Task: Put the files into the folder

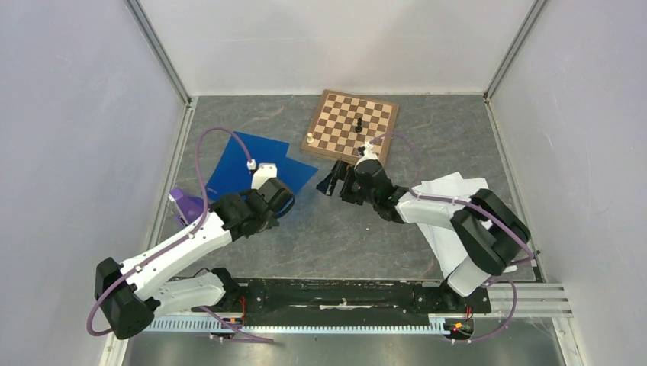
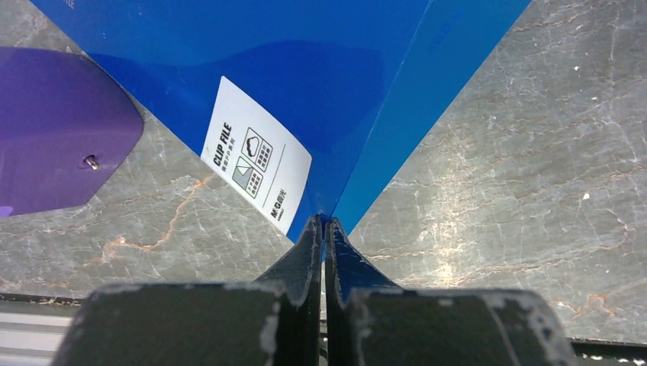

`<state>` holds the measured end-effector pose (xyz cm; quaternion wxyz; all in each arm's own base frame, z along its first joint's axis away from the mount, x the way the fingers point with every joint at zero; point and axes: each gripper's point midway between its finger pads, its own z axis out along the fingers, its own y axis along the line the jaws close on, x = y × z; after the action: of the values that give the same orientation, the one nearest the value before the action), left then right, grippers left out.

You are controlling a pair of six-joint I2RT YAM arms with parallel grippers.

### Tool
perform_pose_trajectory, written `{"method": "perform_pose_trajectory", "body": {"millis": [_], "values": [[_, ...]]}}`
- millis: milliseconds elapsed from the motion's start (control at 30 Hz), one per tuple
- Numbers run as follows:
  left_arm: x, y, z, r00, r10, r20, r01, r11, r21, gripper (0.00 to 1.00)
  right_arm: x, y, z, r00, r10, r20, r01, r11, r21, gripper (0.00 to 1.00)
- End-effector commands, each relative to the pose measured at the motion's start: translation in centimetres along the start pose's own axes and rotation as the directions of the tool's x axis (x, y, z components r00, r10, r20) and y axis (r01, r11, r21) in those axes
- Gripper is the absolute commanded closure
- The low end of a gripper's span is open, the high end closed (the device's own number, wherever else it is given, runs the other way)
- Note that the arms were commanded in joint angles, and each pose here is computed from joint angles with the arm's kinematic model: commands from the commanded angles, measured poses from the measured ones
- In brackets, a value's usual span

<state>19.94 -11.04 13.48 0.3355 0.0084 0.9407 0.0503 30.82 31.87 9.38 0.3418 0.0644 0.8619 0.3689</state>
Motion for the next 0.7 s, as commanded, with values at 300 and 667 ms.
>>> {"method": "perform_pose_trajectory", "body": {"millis": [300, 667], "values": [[0.4, -0.8, -1.5, 0.994, -0.106, 0.006, 0.105, 0.990, 0.095, 0.98, -2.7, 5.5, 4.5, 0.973, 0.187, 0.133, -0.169, 0.976, -0.139, 0.07], [-0.8, -1.3, -2.8, 0.995, -0.100, 0.019, 0.096, 0.985, 0.144, 0.98, -2.3, 7.1, 7.2, 0.963, 0.248, 0.106, -0.222, 0.952, -0.211, 0.27]]}}
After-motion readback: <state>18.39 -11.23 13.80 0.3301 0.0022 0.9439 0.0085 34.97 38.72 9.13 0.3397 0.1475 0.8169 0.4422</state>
